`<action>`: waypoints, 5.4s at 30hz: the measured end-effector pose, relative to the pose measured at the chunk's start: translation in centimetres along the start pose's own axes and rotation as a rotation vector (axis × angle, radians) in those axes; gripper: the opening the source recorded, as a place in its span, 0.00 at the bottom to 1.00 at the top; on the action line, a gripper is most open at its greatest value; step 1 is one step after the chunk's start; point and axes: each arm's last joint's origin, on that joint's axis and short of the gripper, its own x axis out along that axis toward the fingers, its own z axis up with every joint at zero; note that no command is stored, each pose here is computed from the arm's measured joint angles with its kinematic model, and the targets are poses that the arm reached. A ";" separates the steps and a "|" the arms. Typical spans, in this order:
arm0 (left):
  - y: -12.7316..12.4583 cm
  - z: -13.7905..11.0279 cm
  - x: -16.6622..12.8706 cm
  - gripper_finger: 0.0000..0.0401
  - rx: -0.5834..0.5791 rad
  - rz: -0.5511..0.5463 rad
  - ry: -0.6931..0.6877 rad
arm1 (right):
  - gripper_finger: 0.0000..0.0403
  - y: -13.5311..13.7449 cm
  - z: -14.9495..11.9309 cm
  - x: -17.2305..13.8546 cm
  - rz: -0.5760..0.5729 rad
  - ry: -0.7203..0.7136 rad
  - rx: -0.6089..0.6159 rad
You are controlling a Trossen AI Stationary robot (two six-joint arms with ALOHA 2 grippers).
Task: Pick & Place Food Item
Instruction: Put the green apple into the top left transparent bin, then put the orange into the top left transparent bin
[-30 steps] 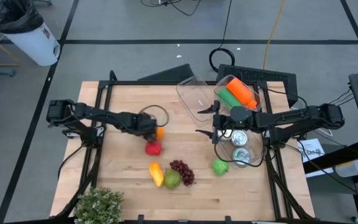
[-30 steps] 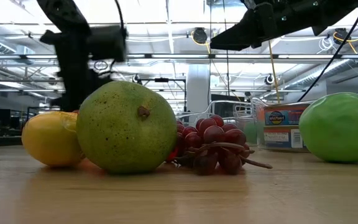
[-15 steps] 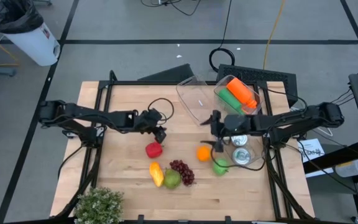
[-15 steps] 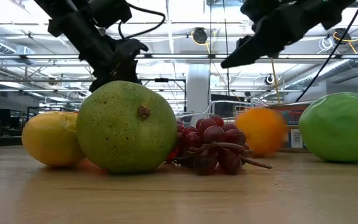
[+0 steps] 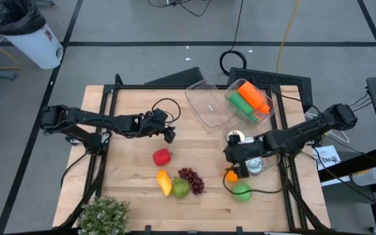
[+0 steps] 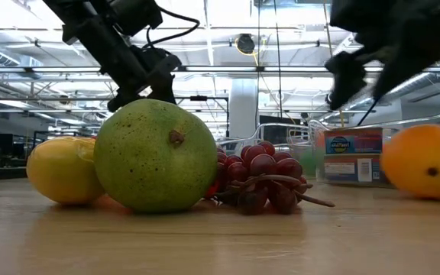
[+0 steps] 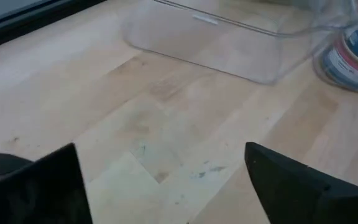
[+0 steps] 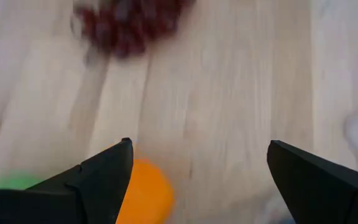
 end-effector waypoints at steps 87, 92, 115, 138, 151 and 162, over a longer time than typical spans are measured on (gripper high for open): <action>-0.8 1.5 0.1 0.81 -0.352 -0.116 -0.115 | 0.68 16.8 0.9 -4.0 0.294 0.118 0.157; -1.1 2.0 -0.1 0.78 -0.375 -0.159 -0.161 | 0.68 14.3 2.3 -8.1 0.163 -0.173 0.166; -1.7 3.3 -0.5 0.81 -0.429 -0.258 -0.269 | 0.68 -10.2 4.0 -6.7 -0.564 -0.353 0.291; -1.7 3.2 -0.5 0.81 -0.428 -0.258 -0.269 | 0.98 -17.8 -0.8 -3.0 -0.414 -0.428 0.342; -1.7 3.3 -0.5 0.79 -0.429 -0.259 -0.270 | 0.94 -3.7 2.5 -6.7 0.063 -0.594 0.002; -1.7 3.3 -0.5 0.77 -0.429 -0.259 -0.269 | 0.94 8.8 0.6 -4.0 0.032 0.028 -0.302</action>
